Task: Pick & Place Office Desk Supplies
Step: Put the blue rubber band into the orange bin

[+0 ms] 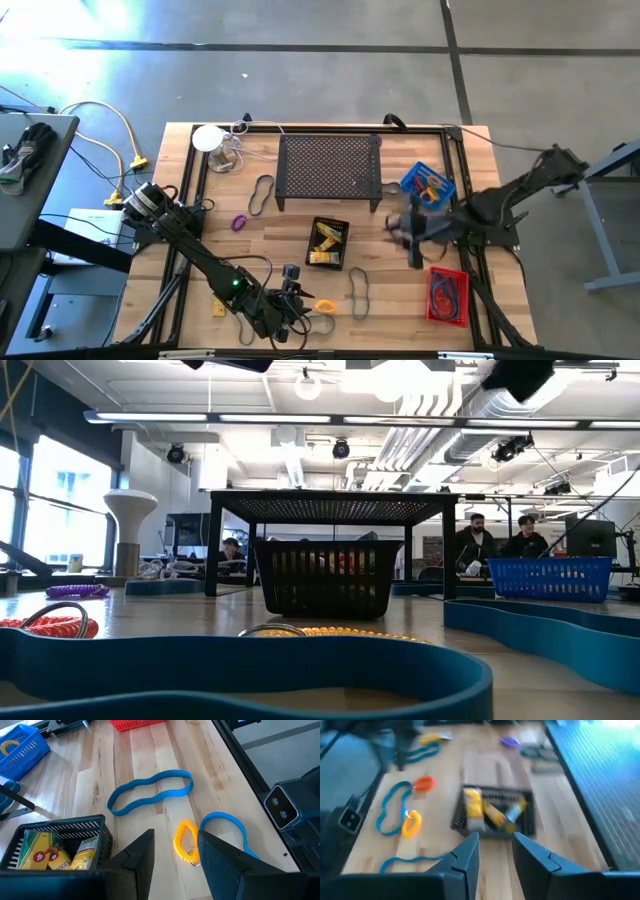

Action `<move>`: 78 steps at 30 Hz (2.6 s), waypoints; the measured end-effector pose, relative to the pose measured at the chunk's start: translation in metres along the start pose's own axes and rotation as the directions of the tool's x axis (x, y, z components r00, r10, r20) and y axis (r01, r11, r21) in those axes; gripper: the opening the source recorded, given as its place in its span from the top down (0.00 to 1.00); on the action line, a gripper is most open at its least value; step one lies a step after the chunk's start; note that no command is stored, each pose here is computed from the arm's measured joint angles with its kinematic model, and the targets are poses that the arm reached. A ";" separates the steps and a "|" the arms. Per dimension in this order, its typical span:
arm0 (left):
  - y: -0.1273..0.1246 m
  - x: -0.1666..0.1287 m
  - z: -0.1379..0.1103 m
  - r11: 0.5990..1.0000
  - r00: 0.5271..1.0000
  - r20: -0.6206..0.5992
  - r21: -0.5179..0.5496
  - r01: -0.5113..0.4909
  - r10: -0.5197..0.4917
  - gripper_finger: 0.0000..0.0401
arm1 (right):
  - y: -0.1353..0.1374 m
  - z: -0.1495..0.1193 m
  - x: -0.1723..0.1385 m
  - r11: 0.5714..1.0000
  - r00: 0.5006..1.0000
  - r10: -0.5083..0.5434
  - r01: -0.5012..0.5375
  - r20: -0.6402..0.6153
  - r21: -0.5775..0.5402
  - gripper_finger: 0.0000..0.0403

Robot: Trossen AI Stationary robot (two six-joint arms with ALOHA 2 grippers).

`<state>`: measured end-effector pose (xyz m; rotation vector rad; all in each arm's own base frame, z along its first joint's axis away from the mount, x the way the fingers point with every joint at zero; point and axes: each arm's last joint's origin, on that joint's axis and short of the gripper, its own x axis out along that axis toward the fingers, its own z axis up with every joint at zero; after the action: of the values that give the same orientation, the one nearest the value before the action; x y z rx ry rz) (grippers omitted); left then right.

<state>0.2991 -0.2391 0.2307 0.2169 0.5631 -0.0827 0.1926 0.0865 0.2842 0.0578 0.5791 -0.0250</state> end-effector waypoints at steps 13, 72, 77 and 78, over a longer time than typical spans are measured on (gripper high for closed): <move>0.000 0.000 0.000 1.000 1.000 0.000 -0.004 -0.001 0.001 0.65 | 0.051 -0.036 0.082 0.968 0.988 0.000 -0.039 -0.155 -0.247 0.76; 0.000 0.000 -0.002 1.000 1.000 -0.007 -0.009 -0.001 0.001 0.65 | 0.052 -0.084 0.156 0.978 0.936 0.020 -0.091 -0.352 -0.187 0.78; 0.000 0.000 -0.002 1.000 1.000 -0.010 -0.008 -0.002 0.002 0.65 | 0.058 -0.081 0.148 0.975 0.941 0.040 -0.111 -0.336 -0.194 0.82; 0.000 0.000 -0.002 1.000 1.000 -0.010 -0.008 -0.002 0.002 0.65 | 0.057 -0.082 0.148 0.974 0.938 0.034 -0.109 -0.345 -0.198 0.83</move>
<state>0.2983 -0.2384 0.2287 0.2102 0.5733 -0.0776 0.2739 0.1476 0.1376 -0.1304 0.9230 0.1216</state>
